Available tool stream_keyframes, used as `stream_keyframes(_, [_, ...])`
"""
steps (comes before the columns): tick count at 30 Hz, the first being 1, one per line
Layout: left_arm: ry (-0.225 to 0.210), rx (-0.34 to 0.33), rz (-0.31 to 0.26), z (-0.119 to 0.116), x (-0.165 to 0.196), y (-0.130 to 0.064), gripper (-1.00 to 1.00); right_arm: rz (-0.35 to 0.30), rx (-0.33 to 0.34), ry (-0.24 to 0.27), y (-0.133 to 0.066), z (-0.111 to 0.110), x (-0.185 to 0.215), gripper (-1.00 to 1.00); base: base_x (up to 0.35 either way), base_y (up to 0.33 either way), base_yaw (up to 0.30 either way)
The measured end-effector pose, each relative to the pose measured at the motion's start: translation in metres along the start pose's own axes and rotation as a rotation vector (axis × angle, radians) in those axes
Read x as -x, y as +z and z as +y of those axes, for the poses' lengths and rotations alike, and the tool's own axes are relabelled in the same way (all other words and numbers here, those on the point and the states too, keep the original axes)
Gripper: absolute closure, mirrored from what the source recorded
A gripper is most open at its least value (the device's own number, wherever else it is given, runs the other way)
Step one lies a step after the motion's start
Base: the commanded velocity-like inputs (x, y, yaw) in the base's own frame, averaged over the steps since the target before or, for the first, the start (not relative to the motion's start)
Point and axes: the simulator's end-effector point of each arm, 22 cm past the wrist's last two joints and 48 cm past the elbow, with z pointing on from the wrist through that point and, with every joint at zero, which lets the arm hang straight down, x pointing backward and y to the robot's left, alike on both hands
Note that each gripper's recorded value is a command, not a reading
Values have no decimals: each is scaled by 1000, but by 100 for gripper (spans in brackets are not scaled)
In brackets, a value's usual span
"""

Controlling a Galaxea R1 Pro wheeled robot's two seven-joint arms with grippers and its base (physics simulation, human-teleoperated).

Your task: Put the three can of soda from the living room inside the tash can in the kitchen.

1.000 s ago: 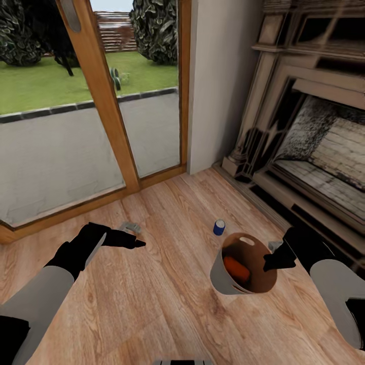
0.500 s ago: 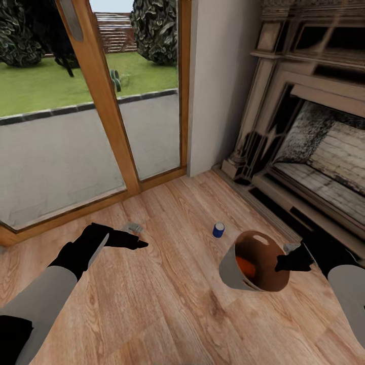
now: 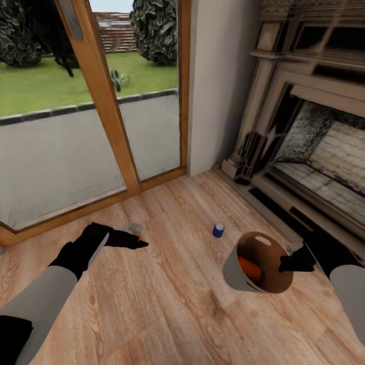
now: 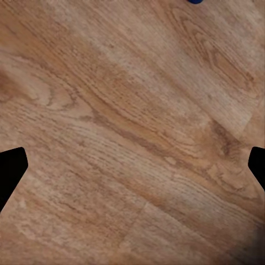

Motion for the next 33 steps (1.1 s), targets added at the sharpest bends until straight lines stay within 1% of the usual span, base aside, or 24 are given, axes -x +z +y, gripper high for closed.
stream_keyframes(4, [-1, 1, 1, 0, 0, -1, -100, -17, 9, 20, -3, -2, 3, 100, 0, 123, -117])
stream_keyframes(8, [-2, 2, 1, -1, 1, -3, -100, -32, 31, 45, -6, 0, 5, 100, 0, 163, -165])
stream_keyframes(14, [-1, 4, -1, -1, 3, -6, -100, -42, 33, 49, -10, 0, 7, 100, 0, 121, -181])
stream_keyframes(25, [4, 10, -8, -2, 7, -12, -100, -56, 35, 47, -17, 2, 10, 100, 0, 13, -174])
stream_keyframes(30, [6, 12, -10, -1, 8, -14, -100, -60, 39, 37, -18, 5, 11, 100, 0, 0, -60])
stream_keyframes(33, [7, 13, -10, -1, 8, -14, -100, -64, 60, 47, -19, 9, 12, 100, 0, 0, -11])
